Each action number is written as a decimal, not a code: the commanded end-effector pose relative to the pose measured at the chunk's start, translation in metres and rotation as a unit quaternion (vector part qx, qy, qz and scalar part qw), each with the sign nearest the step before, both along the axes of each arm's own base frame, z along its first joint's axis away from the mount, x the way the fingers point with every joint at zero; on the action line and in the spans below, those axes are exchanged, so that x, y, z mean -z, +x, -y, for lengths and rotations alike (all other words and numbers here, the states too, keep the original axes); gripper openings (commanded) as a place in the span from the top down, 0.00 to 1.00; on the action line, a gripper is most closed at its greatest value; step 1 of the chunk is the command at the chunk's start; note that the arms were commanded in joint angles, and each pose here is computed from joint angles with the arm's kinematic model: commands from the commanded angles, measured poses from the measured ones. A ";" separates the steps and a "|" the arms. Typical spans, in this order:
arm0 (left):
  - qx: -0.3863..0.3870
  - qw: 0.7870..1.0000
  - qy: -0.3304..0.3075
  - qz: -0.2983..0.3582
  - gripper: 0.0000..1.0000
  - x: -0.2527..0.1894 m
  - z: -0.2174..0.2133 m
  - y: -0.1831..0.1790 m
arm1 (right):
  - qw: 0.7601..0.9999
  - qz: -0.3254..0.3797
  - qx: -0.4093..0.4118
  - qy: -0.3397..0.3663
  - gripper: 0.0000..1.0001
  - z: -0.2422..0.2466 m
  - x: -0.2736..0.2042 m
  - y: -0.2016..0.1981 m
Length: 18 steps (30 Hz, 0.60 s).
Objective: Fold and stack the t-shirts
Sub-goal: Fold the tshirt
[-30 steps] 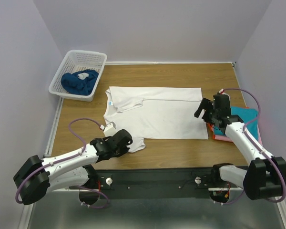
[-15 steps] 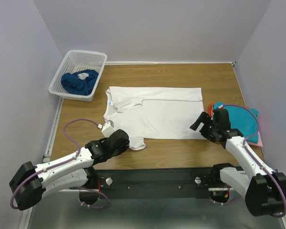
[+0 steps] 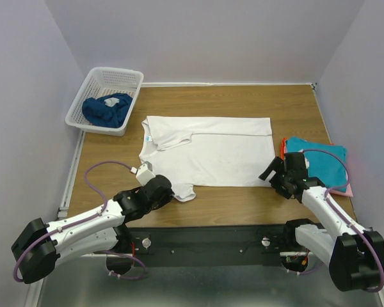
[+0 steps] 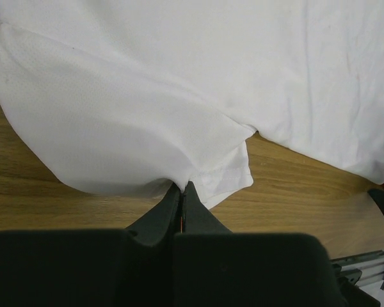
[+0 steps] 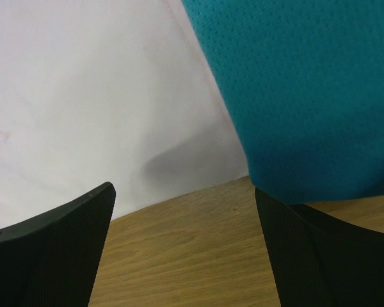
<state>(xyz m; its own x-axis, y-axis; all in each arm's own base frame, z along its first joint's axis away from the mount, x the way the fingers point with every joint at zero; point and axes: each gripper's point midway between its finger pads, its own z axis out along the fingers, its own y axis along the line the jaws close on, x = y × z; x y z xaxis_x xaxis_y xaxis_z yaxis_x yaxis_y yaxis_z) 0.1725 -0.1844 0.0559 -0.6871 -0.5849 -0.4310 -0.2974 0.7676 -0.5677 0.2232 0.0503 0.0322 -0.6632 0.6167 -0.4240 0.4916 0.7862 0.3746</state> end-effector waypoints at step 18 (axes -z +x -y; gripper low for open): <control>-0.021 0.999 0.006 0.029 1.00 -0.005 -0.007 0.010 | 0.999 0.004 0.034 -0.020 0.65 0.010 0.019 0.010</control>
